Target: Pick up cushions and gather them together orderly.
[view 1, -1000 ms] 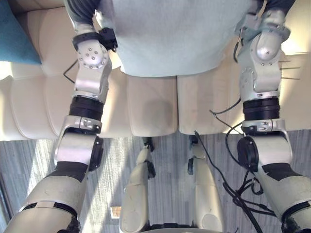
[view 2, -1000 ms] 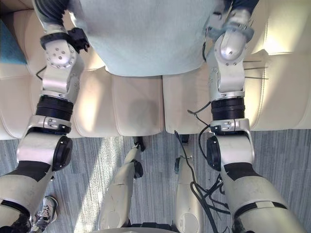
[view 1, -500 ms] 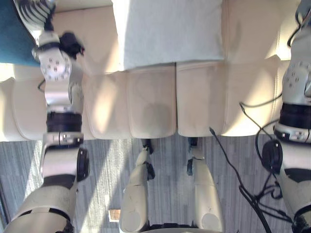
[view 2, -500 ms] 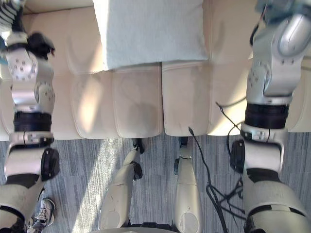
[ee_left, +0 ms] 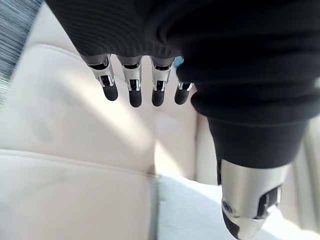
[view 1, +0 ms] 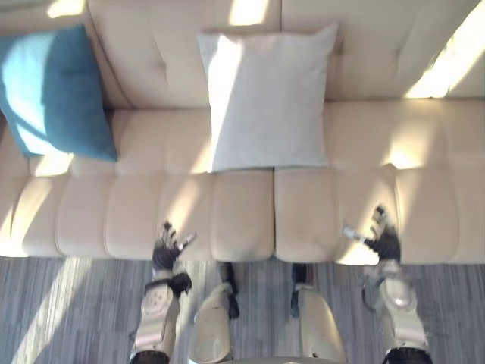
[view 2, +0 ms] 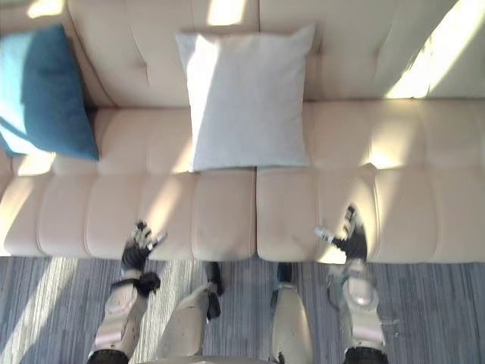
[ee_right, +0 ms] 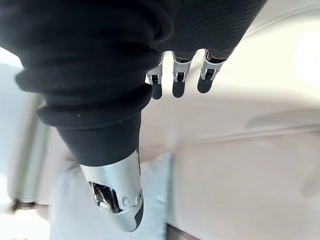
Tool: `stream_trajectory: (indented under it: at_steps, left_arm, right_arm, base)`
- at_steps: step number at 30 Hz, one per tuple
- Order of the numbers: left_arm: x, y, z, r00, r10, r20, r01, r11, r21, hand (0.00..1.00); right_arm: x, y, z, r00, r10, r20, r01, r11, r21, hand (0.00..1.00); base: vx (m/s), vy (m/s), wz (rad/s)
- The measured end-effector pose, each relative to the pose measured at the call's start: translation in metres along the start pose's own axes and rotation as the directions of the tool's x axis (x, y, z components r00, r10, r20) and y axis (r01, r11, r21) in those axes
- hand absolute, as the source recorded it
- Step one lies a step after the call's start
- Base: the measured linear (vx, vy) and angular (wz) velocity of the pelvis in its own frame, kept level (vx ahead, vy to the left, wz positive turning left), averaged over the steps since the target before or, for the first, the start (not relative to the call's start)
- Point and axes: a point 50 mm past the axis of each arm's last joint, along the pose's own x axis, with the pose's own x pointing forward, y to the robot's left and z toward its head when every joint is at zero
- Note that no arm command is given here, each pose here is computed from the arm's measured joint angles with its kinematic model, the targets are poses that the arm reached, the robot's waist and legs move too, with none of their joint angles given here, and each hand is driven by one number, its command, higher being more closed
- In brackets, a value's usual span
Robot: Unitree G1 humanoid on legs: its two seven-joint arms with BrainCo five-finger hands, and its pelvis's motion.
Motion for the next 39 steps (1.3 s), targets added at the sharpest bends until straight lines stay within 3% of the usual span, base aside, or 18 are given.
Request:
stream_trajectory:
  at_steps: [2,8,14,22,27,33,39]
  left_arm:
    - [-0.009,0.011,-0.036,0.987,0.013,-0.16,-0.002,0.997,0.073,0.0]
    - [-0.039,0.047,-0.084,0.923,0.085,-0.376,0.006,0.972,0.236,0.0]
    - [-0.039,0.056,-0.082,0.92,0.104,-0.377,0.003,0.962,0.272,0.0]
    - [-0.017,0.033,-0.059,0.96,0.054,-0.275,0.013,0.971,0.237,0.0]
    - [-0.021,0.035,-0.056,0.966,0.064,-0.251,-0.002,0.971,0.24,0.0]
    - [-0.028,0.013,-0.065,0.959,0.052,-0.28,-0.01,0.989,0.151,0.0]
    - [-0.029,0.014,-0.066,0.957,0.058,-0.284,-0.019,0.99,0.138,0.0]
  right_arm:
    - [-0.01,-0.003,-0.042,0.982,0.014,-0.187,-0.033,0.995,-0.096,0.0]
    - [-0.032,-0.018,-0.085,0.925,0.019,-0.38,-0.111,0.969,-0.221,0.0]
    - [-0.034,-0.023,-0.091,0.911,0.008,-0.412,-0.112,0.967,-0.229,0.0]
    - [-0.027,-0.005,-0.085,0.919,0.016,-0.394,-0.097,0.977,-0.188,0.0]
    - [-0.046,0.003,-0.1,0.893,0.044,-0.447,-0.133,0.976,-0.17,0.0]
    - [-0.02,-0.007,-0.079,0.93,-0.011,-0.368,-0.059,0.982,-0.178,0.0]
    - [-0.019,-0.011,-0.079,0.925,-0.052,-0.377,-0.001,0.99,-0.139,0.0]
  base:
    - [0.07,0.015,-0.01]
    - [0.09,0.029,-0.01]
    - [0.03,0.031,-0.03]
    - [-0.16,0.021,-0.31]
    - [-0.21,-0.143,0.06]
    - [-0.33,-0.206,-0.07]
    - [-0.23,-0.002,-0.06]
